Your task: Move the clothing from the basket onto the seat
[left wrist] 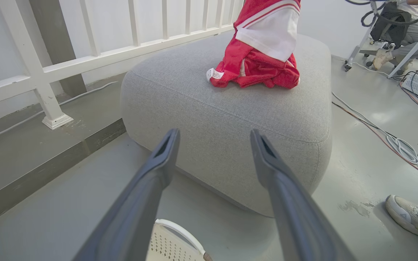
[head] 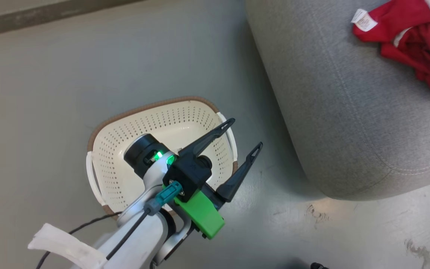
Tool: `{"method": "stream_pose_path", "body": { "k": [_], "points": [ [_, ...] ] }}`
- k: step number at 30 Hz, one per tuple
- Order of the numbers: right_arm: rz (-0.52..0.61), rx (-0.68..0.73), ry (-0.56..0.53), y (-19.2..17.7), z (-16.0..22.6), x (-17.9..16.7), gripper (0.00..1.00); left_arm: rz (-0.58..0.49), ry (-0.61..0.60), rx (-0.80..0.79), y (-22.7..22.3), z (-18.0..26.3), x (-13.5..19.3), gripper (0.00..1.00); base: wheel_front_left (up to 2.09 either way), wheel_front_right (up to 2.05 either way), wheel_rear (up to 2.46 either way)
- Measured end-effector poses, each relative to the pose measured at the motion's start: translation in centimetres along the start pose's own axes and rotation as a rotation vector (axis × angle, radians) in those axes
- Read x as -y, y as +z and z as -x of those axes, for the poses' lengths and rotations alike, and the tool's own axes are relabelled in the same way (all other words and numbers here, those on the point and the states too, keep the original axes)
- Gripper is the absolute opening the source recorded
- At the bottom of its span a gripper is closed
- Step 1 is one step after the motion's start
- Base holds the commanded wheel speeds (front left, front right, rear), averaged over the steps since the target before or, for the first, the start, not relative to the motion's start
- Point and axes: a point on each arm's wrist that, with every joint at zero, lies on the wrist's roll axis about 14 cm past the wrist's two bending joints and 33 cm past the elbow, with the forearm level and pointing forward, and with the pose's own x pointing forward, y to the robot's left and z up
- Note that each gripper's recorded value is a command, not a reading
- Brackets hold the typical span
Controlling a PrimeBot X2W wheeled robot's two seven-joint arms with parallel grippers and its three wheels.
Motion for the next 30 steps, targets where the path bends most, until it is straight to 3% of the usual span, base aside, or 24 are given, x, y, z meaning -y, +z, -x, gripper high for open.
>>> {"method": "stream_pose_path", "body": {
  "k": [7, 15, 16, 17, 18, 19, 30],
  "points": [
    [-0.041, -0.222, -0.027, -8.5, 2.3, -1.3, 0.00, 0.009, 0.019, -0.017, -1.0, 0.1, -1.4, 1.00, 0.00, 0.00, 0.00],
    [-0.074, -0.315, -0.038, -11.5, 3.9, -1.7, 0.00, 0.007, 0.014, -0.019, -1.2, 0.1, -1.5, 1.00, 0.00, 0.00, 0.00],
    [-0.074, -0.317, -0.039, -11.5, 4.0, -1.7, 0.07, 0.005, 0.014, -0.019, -1.1, 0.0, -1.5, 1.00, 0.00, 0.00, 0.00],
    [-0.074, -0.317, -0.039, -11.5, 4.0, -1.7, 0.44, 0.002, 0.015, -0.017, -1.1, 0.0, -1.6, 1.00, 0.00, 0.00, 0.00],
    [-0.075, -0.319, -0.036, -11.5, 4.0, -1.8, 0.93, -0.001, 0.017, -0.016, -1.1, 0.0, -1.6, 1.00, 0.00, 0.00, 0.00],
    [-0.077, -0.322, -0.036, -11.6, 4.1, -1.8, 1.00, -0.003, 0.018, -0.016, -1.1, 0.0, -1.6, 1.00, 0.00, 0.00, 0.00],
    [-0.065, -0.348, 0.043, -11.6, 5.2, -3.4, 1.00, -0.035, 0.037, 0.014, 0.1, 0.3, -1.7, 1.00, 0.00, 0.00, 0.00]
  ]
}}
